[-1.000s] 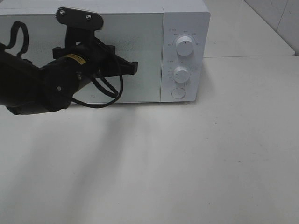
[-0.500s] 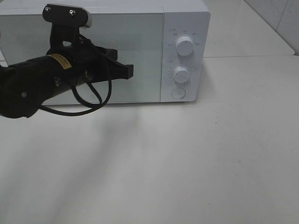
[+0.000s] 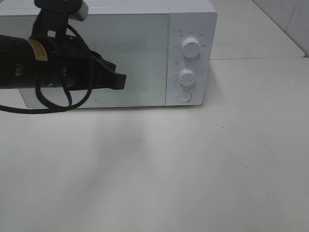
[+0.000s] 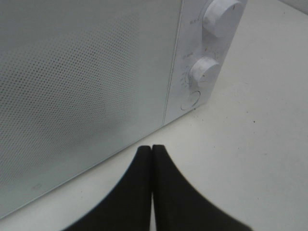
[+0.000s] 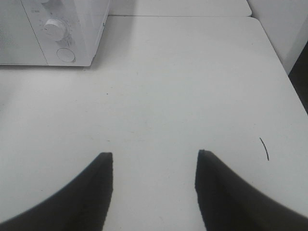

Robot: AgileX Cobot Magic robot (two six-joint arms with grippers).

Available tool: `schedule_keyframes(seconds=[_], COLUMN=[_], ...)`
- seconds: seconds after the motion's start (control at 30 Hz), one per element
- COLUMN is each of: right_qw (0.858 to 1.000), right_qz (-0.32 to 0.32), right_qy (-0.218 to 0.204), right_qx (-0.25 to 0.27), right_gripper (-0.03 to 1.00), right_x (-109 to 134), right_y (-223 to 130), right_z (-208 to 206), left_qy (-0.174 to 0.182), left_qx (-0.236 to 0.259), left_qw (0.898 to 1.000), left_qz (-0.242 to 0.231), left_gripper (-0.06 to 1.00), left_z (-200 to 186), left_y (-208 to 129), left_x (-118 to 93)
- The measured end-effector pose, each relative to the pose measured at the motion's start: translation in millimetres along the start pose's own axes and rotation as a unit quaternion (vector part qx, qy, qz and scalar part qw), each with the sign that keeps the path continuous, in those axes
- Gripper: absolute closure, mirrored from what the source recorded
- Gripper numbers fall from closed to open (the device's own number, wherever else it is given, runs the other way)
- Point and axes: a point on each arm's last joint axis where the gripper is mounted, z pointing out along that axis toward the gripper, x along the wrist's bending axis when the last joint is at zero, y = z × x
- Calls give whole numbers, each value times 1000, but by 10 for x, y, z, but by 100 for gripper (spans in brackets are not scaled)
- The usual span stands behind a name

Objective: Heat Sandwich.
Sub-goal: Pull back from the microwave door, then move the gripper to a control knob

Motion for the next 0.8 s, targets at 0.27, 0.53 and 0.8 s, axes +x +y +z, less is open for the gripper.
schedule_keyframes(seconds=[0.27, 0.53, 0.8], right_qw=[1000, 1000, 1000], right_qz=[0, 0, 0], right_qy=[0, 0, 0], right_qx=[0, 0, 0], right_gripper=[44, 44, 44], right_x=[0, 0, 0], right_y=[0, 0, 0], right_z=[0, 0, 0], left_qy=[-3, 10, 68], left_qx=[55, 99, 152], left_qw=[998, 995, 982], left_qz=[2, -23, -93], left_gripper=[94, 68, 31], left_z=[-488, -864, -1317], left_y=[85, 89, 20], left_x=[-19, 68, 387])
